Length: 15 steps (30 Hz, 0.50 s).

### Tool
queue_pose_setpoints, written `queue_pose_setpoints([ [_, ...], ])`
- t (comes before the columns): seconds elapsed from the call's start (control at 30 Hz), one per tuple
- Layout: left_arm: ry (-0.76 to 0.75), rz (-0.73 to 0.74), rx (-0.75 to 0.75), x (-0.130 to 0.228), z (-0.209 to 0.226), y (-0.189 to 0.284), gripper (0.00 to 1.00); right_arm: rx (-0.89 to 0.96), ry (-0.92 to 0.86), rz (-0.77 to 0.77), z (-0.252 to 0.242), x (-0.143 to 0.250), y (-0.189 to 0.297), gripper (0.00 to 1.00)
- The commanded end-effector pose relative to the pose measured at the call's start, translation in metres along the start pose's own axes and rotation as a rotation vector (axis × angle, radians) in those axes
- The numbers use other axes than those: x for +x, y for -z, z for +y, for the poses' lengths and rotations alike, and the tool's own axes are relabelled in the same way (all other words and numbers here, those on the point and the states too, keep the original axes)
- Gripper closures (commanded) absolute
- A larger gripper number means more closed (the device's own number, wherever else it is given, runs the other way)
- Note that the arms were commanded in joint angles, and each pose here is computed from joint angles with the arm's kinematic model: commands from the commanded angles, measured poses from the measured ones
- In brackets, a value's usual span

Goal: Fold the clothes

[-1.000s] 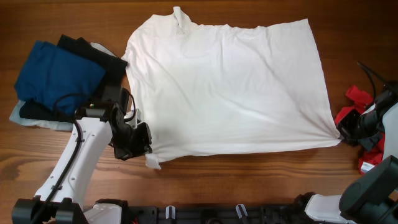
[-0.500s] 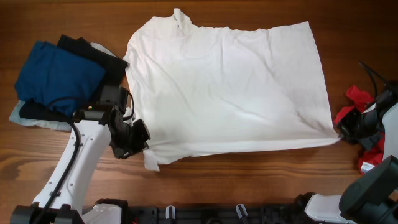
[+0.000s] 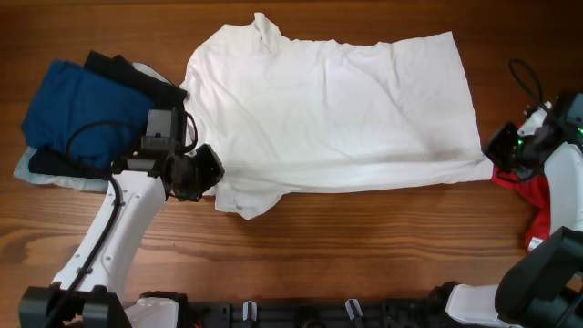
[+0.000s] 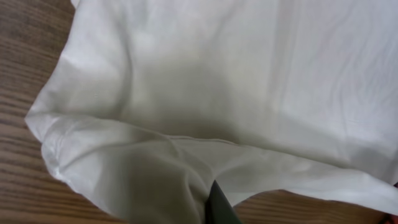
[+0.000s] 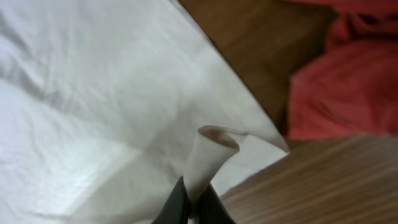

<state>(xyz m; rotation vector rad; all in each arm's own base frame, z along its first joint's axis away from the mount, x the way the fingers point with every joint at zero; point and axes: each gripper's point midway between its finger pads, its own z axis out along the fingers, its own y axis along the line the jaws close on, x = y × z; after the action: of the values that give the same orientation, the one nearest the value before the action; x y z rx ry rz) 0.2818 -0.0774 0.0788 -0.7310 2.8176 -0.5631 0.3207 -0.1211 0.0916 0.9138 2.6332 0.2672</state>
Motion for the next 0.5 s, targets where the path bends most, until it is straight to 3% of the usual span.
queue_pose_setpoints([
  [0.0, 0.04, -0.034, 0.004, -0.013, 0.001, -0.006, 0.92, 0.012, 0.044, -0.042, 0.009, -0.006, 0.002, 0.96],
  [0.23, 0.071, -0.103, 0.035, -0.044, 0.003, -0.015, 0.8, 0.093, -0.01, -0.103, -0.004, -0.021, -0.002, 0.96],
  [0.47, 0.079, -0.102, 0.019, -0.056, 0.009, -0.04, 0.81, 0.112, -0.019, -0.037, -0.012, -0.016, -0.033, 0.96],
])
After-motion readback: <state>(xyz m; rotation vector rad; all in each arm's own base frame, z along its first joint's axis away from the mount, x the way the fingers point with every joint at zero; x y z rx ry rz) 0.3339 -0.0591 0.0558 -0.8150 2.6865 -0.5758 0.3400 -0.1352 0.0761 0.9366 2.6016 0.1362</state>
